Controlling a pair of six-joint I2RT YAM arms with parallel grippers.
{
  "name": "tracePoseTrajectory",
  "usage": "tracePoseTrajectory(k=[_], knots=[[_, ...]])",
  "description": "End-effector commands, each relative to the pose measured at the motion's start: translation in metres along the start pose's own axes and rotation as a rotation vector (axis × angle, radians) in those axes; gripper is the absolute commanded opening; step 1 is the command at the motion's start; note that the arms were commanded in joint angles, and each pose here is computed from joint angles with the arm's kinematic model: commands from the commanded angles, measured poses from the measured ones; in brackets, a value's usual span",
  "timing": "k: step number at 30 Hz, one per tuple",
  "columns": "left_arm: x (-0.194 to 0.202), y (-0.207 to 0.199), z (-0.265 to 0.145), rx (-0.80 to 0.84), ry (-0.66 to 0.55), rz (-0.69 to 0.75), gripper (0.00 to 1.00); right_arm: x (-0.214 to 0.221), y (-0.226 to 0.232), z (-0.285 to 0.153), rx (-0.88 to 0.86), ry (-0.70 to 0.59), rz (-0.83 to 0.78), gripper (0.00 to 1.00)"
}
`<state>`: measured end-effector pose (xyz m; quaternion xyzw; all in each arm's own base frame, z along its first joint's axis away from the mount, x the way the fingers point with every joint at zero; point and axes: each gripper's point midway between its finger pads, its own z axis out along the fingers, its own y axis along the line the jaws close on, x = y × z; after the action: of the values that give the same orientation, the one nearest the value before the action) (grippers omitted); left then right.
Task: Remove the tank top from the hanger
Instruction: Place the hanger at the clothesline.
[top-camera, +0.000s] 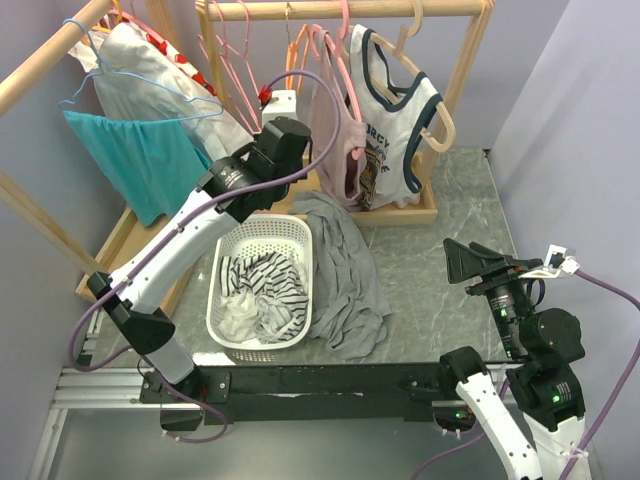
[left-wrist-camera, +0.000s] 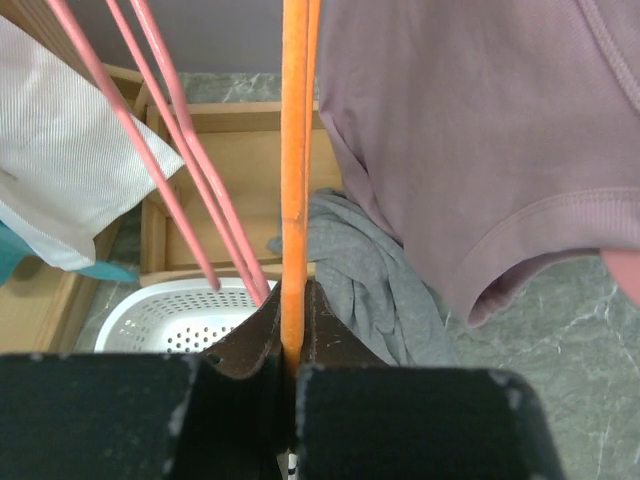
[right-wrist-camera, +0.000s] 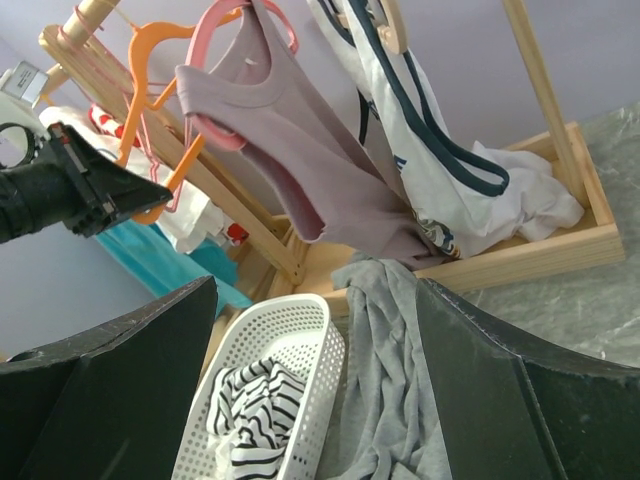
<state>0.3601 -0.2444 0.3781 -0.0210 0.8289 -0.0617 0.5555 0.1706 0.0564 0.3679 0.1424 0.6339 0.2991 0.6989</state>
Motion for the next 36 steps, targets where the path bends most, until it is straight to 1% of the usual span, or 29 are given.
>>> tracePoseTrajectory(k=[1, 3, 8, 13, 16, 19, 20, 21, 22, 23, 24, 25, 27, 29, 30, 31, 32, 35, 36], knots=[[-0.035, 0.000, -0.007, 0.062, -0.051, -0.038, 0.01, -0.005, 0.005, 0.002, -0.016, -0.006, -0.027, 0.88], [-0.032, 0.008, 0.003, 0.042, -0.025, -0.037, 0.01, -0.004, 0.004, 0.002, -0.014, -0.003, -0.026, 0.88], [-0.033, 0.012, 0.009, 0.040, -0.027, -0.039, 0.01, -0.004, 0.003, 0.001, -0.010, -0.002, -0.030, 0.88], [-0.018, 0.019, 0.021, 0.015, 0.017, -0.018, 0.01, -0.002, 0.003, 0.002, -0.011, 0.004, -0.038, 0.88], [-0.010, 0.020, 0.025, 0.022, 0.039, -0.014, 0.04, 0.000, 0.004, 0.003, -0.019, 0.015, -0.039, 0.89], [-0.006, 0.022, 0.028, 0.010, 0.052, -0.010, 0.03, 0.004, 0.005, 0.005, -0.028, 0.028, -0.039, 0.89], [-0.005, 0.022, 0.028, 0.012, 0.054, -0.008, 0.06, 0.005, 0.005, 0.005, -0.029, 0.030, -0.040, 0.89], [-0.009, 0.022, 0.023, 0.030, 0.045, -0.017, 0.10, 0.005, 0.006, 0.005, -0.036, 0.035, -0.041, 0.89], [-0.002, 0.023, 0.024, 0.031, 0.055, -0.004, 0.21, 0.006, 0.006, 0.006, -0.035, 0.038, -0.040, 0.89], [-0.006, 0.022, 0.023, 0.043, 0.034, -0.015, 0.30, 0.008, 0.005, 0.007, -0.032, 0.045, -0.041, 0.89], [-0.011, 0.025, 0.014, 0.052, 0.012, -0.026, 0.30, 0.009, 0.004, 0.008, -0.030, 0.048, -0.041, 0.89], [-0.004, 0.028, 0.015, 0.049, 0.019, -0.020, 0.31, 0.010, 0.005, 0.008, -0.035, 0.051, -0.041, 0.89], [-0.014, 0.031, 0.004, 0.068, -0.023, -0.045, 0.46, 0.012, 0.005, 0.009, -0.036, 0.061, -0.041, 0.89], [-0.012, 0.034, 0.000, 0.071, -0.029, -0.047, 0.67, 0.014, 0.006, 0.011, -0.041, 0.066, -0.040, 0.89], [-0.016, 0.036, -0.005, 0.077, -0.044, -0.057, 0.70, 0.016, 0.006, 0.012, -0.042, 0.071, -0.038, 0.89], [-0.016, 0.036, -0.007, 0.081, -0.042, -0.059, 0.76, 0.016, 0.005, 0.012, -0.041, 0.072, -0.037, 0.89], [-0.017, 0.036, -0.009, 0.088, -0.045, -0.065, 0.99, 0.018, 0.005, 0.014, -0.041, 0.078, -0.037, 0.89], [-0.015, 0.037, -0.018, 0.113, -0.044, -0.081, 0.99, 0.022, 0.000, 0.016, -0.020, 0.087, -0.038, 0.89], [-0.020, 0.040, -0.028, 0.127, -0.064, -0.101, 0.99, 0.023, -0.002, 0.017, -0.010, 0.091, -0.041, 0.89]])
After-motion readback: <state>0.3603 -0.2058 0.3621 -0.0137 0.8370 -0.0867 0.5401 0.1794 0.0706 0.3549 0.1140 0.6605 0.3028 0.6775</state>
